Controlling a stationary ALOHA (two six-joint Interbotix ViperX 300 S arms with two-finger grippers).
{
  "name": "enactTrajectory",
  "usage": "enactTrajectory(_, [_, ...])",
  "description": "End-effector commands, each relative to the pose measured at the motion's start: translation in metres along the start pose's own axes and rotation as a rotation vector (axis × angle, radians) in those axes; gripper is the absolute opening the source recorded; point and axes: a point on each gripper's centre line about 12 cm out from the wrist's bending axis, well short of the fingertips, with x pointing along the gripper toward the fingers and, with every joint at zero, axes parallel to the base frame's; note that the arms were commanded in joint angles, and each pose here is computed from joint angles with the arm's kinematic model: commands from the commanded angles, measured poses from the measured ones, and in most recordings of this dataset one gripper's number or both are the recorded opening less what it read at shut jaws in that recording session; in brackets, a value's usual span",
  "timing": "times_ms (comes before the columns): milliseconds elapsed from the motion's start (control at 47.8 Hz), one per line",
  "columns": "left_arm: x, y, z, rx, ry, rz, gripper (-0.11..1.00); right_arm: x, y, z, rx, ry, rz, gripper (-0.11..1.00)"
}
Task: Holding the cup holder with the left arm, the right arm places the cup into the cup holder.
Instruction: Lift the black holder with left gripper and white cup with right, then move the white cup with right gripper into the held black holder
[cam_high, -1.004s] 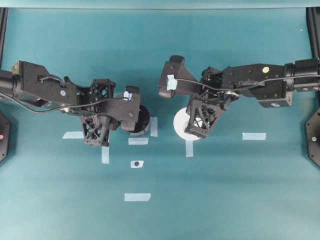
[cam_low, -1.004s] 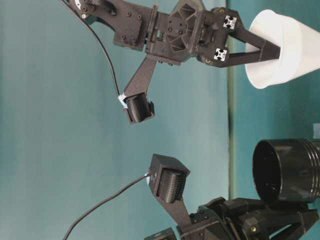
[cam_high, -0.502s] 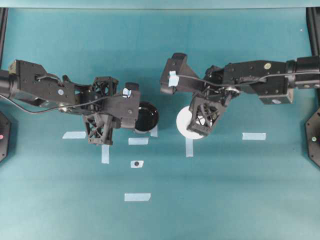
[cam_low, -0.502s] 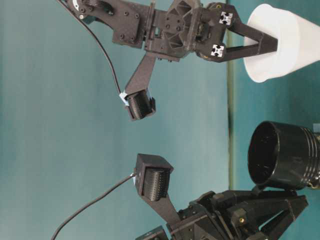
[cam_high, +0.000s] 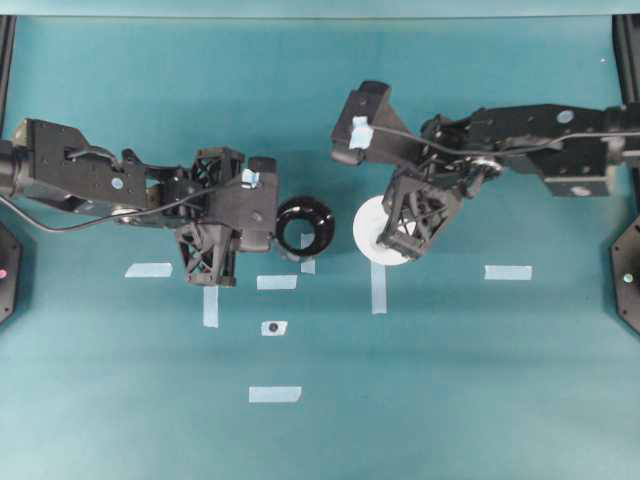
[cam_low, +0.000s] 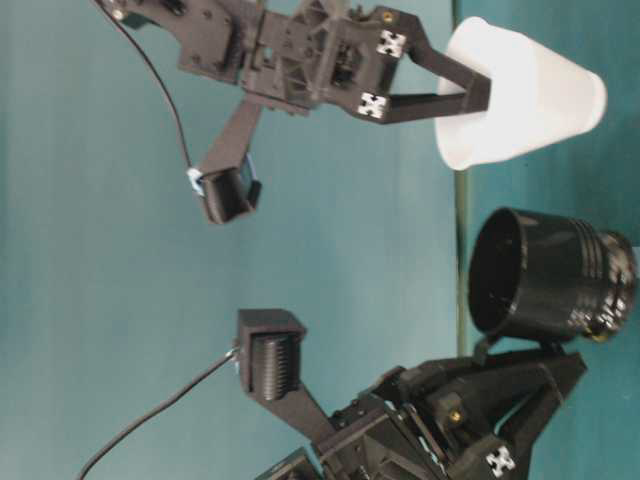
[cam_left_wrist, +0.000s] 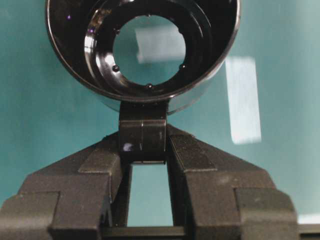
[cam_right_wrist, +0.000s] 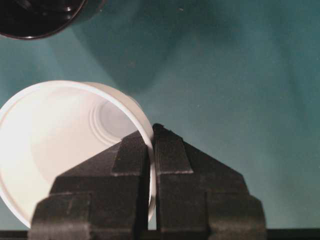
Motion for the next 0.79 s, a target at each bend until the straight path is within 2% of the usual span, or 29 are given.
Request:
enactTrajectory(0, [-0.011, 0.002, 0.014, 0.001, -0.081, 0.018, 0.23, -0.046, 0.002, 0.010, 0.013, -0.131, 0.027, 0.03])
enactTrajectory(167, [-0.013, 0.004, 0.019, -0.004, -0.124, 0.028, 0.23, -0.068, 0.003, 0.013, 0.016, -0.169, 0.040, 0.03])
enactTrajectory(335, [-0.015, 0.005, 0.026, -0.018, -0.180, 0.040, 0.23, -0.086, 0.008, 0.017, 0.007, -0.150, 0.041, 0.03])
enactTrajectory(627, [-0.015, 0.004, 0.030, -0.016, -0.199, 0.040, 0.23, -0.121, 0.017, 0.042, -0.007, -0.211, 0.060, 0.03])
enactTrajectory(774, [-0.014, 0.002, 0.032, -0.012, -0.201, 0.035, 0.23, -0.126, 0.019, 0.049, -0.007, -0.235, 0.066, 0.03])
